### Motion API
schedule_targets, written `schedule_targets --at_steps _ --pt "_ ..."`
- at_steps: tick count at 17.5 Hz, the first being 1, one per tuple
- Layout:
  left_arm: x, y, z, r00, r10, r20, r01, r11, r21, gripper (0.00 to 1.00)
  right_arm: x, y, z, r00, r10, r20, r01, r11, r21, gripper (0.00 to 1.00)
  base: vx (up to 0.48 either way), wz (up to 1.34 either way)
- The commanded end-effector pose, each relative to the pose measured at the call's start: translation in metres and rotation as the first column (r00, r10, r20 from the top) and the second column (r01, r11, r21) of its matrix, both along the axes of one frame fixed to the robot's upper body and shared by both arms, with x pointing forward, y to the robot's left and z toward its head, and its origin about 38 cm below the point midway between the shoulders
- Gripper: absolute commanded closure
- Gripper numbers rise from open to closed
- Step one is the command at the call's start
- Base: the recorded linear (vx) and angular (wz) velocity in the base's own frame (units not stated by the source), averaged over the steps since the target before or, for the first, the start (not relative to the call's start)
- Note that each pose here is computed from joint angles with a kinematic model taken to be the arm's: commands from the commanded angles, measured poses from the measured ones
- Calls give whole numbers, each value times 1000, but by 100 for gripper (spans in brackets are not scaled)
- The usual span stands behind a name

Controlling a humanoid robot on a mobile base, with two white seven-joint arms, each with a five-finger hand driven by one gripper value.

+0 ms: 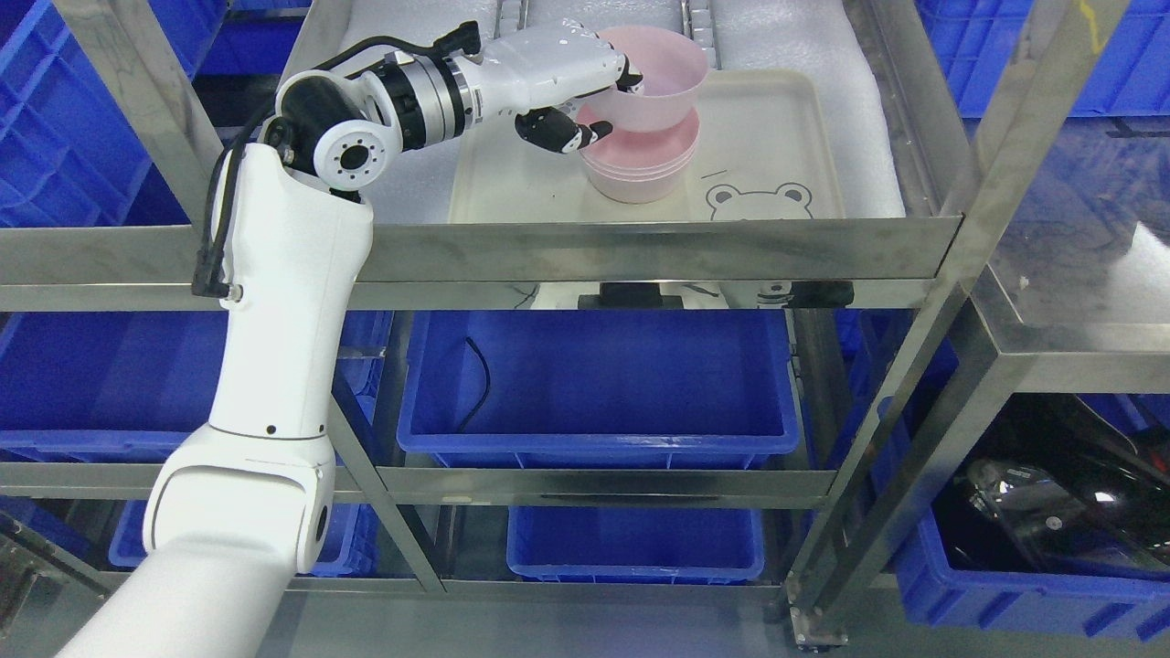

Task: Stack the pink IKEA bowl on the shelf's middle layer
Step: 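Move the pink bowl over the pink bowl on the beige tray, then lower the pink bowl into the bowl on the tray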

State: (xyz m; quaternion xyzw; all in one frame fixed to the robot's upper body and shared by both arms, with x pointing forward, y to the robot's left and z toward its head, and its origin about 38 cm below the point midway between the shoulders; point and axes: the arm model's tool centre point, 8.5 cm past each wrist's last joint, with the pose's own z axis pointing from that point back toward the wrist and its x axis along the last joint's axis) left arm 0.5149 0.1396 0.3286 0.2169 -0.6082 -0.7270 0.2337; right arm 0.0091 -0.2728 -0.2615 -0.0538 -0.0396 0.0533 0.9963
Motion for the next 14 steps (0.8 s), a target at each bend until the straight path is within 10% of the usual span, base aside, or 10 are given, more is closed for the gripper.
schedule_targets --at_steps 1,14 --pt "-4 -25 -9 998 -60 -14 60 998 21 94 -9 -11 1 1000 0 -5 0 1000 -18 0 0 25" --pt "-6 -11 -7 999 -33 -8 33 998 44 88 -9 -11 1 1000 0 -5 0 1000 -18 0 -5 7"
